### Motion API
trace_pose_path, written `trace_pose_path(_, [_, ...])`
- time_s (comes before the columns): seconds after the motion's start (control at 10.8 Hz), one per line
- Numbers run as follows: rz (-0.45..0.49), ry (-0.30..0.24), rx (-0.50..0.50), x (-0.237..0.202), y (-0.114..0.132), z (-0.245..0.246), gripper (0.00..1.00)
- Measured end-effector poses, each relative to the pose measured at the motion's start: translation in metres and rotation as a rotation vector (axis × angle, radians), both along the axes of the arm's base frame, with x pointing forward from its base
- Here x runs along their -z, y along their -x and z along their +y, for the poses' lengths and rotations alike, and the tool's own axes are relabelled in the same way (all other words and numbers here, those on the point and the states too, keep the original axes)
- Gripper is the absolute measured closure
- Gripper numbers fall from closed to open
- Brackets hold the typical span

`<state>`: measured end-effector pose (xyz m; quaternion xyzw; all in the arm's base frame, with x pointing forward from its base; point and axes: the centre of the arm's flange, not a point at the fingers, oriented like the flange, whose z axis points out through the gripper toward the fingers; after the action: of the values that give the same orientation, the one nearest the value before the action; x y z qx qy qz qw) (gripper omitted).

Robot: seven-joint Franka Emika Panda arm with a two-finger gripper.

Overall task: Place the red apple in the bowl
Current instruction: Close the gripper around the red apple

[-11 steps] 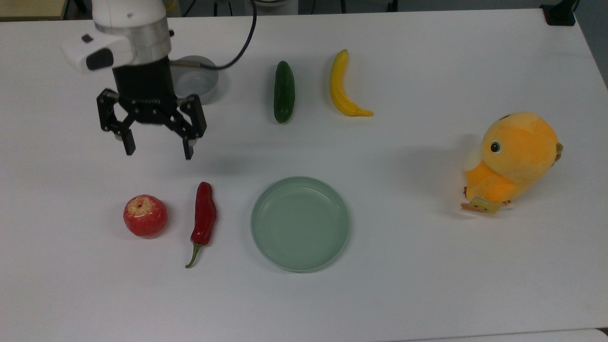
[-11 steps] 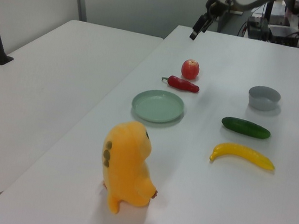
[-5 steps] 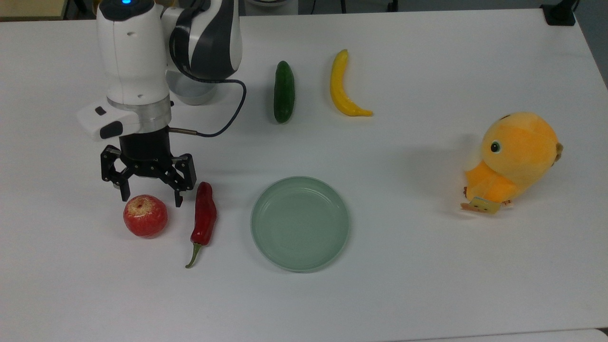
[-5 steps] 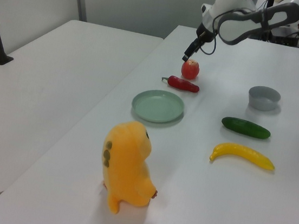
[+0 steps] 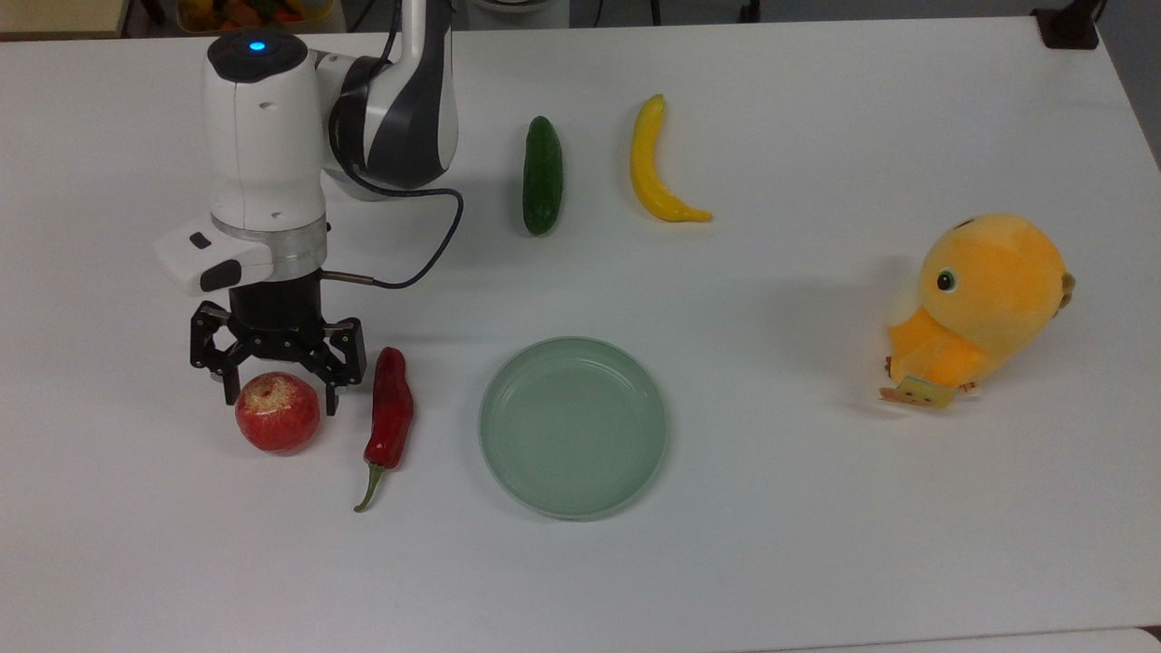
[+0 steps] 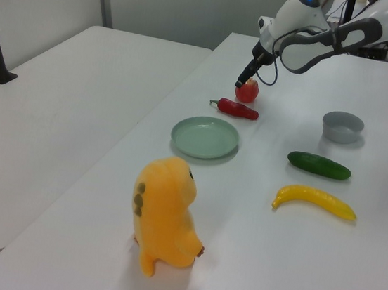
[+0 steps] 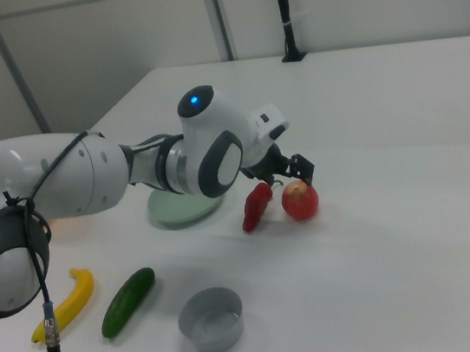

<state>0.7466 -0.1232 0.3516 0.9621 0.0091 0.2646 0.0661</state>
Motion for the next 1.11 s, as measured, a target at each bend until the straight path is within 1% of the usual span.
trace_pose_path(0.28, [-0.014, 0.032, -0.007, 0.011, 0.0, -0.011, 0.0])
trace_pose_path(0.46, [0.004, 0.076, -0.034, 0.02, 0.0, -0.013, 0.0])
trace_pose_path(0.56, [0.012, 0.088, -0.043, 0.025, 0.0, -0.013, 0.0])
trace_pose_path(0.84, [0.02, 0.091, -0.046, 0.031, 0.0, -0.013, 0.0])
trace_pose_path(0.93, [0.021, 0.091, -0.046, 0.031, 0.0, -0.013, 0.05])
trace_pose_path(1.02, [0.021, 0.091, -0.046, 0.031, 0.0, -0.013, 0.07])
trace_pose_path(1.11, [0.02, 0.091, -0.047, 0.031, 0.0, -0.013, 0.15])
